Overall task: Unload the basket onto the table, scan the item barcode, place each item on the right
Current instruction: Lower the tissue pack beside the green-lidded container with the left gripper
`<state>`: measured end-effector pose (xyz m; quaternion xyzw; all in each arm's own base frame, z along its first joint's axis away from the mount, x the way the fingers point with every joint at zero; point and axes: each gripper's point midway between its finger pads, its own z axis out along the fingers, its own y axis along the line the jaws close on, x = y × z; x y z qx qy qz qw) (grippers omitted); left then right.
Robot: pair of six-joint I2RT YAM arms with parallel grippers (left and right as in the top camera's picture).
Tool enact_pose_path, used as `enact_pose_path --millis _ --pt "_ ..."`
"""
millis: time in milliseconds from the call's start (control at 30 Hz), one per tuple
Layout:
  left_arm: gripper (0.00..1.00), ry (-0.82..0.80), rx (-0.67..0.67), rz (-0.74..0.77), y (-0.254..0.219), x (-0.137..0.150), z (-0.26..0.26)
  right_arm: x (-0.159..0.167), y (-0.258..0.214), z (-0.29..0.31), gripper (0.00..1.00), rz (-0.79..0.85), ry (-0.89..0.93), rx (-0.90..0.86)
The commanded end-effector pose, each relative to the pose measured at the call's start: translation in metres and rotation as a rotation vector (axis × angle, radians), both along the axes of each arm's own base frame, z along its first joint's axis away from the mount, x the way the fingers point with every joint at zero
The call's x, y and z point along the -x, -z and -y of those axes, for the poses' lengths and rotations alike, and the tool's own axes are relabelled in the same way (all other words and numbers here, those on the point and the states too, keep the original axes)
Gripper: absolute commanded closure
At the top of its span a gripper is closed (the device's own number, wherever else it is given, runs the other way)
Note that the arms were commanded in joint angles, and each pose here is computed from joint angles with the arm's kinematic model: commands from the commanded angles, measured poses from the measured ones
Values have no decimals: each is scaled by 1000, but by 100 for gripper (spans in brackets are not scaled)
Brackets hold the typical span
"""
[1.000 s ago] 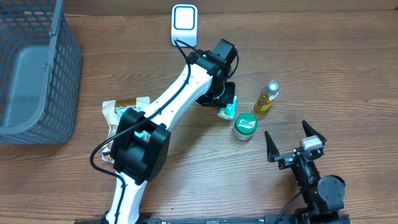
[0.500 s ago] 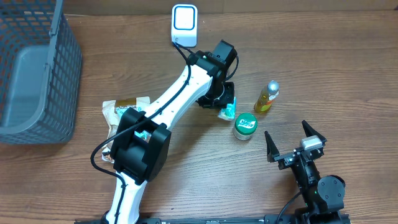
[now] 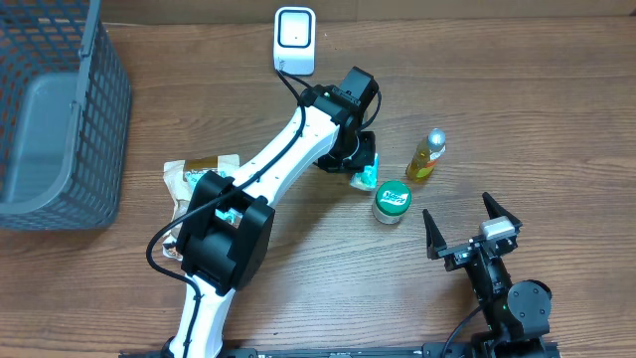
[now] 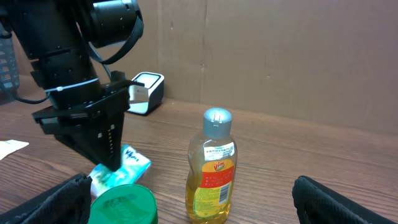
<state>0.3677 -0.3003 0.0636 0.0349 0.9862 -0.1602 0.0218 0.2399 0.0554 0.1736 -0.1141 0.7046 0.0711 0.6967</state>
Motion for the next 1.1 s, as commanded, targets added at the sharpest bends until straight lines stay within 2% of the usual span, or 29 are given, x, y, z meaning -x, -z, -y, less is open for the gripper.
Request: enact_pose_path --millis 0,233,400,667,733,767,867,933,1067 --pt "89 -2 10 2 3 1 6 0 2 2 0 2 9 -2" --pt "89 -18 23 8 2 -1 11 0 2 2 0 2 9 -2" --pt "82 -15 30 13 1 -1 14 0 2 2 0 2 9 -2" --pt "82 -13 34 15 1 -1 15 0 2 2 0 2 9 -2" --pt "80 -10 36 14 1 0 16 0 2 2 0 2 9 -2" --pt "73 -8 36 14 1 1 17 0 2 2 0 2 9 -2" --pt "39 -4 34 11 1 3 18 0 2 2 0 2 9 -2" --pt "24 2 33 11 1 4 20 0 2 2 0 2 9 -2" --pt "12 25 32 16 1 6 22 0 2 2 0 2 9 -3"
